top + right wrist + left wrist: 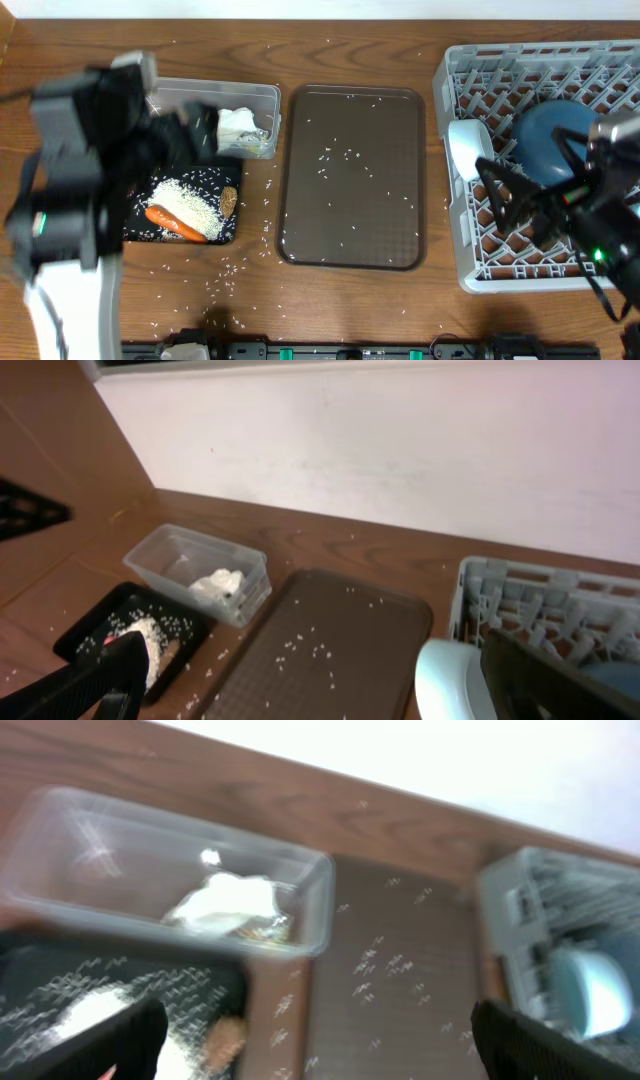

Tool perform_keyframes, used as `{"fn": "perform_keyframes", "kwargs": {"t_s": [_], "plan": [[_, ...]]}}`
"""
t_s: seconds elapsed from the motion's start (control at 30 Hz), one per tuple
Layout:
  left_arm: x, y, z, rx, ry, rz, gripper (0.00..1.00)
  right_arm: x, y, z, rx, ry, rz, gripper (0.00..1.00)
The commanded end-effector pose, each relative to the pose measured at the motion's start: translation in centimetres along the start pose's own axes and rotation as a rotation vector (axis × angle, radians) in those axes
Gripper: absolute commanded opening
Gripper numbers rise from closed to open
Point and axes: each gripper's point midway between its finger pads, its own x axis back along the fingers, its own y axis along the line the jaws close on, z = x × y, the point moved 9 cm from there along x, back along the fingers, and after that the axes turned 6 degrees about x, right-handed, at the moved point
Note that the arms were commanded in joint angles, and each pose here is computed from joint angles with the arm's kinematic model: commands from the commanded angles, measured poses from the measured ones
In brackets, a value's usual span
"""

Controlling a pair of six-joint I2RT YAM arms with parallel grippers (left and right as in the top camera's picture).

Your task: Sort waste into correct bins and load items into the dishwasher rack

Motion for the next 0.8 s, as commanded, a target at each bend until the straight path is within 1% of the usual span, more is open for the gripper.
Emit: {"fn": "perform_keyframes", "kwargs": {"t_s": [0.0,0.1,0.23,0.47,0.57,0.63,0.7,0.77], "plan": [[3.6,0.3,0.9,-0.092,-0.077,-0.104,0.98,0.4,0.1,0.6,0.001,0.036,0.019,0.99],[5.3,0.1,2.0,-0.094,-0.089,-0.102,0.98,0.6,0.3,1.8,-0.03,0.103,0.015,0.99],[6.6,-0.1,2.5,-0.102,-0.123,-0.093,0.98,0.8,0.5,3.2,-0.069,0.187,0.005,0.99],[6.7,-0.1,2.6,-0.103,-0.127,-0.091,0.98,0.8,0.8,3.2,-0.156,0.193,-0.033,0.99],[6.7,-0.1,2.6,-0.103,-0.127,-0.091,0.98,0.8,0.8,3.3,-0.158,0.197,-0.033,0.99],[6.7,-0.1,2.6,-0.103,-0.127,-0.091,0.98,1.0,0.8,3.8,-0.151,0.23,-0.021,0.99],[6.7,-0.1,2.6,-0.103,-0.127,-0.091,0.98,1.1,0.4,4.3,-0.109,0.259,0.031,0.99],[6.7,-0.1,2.6,-0.103,-0.127,-0.091,0.98,1.3,-0.1,4.4,-0.013,0.267,0.089,0.99]]}}
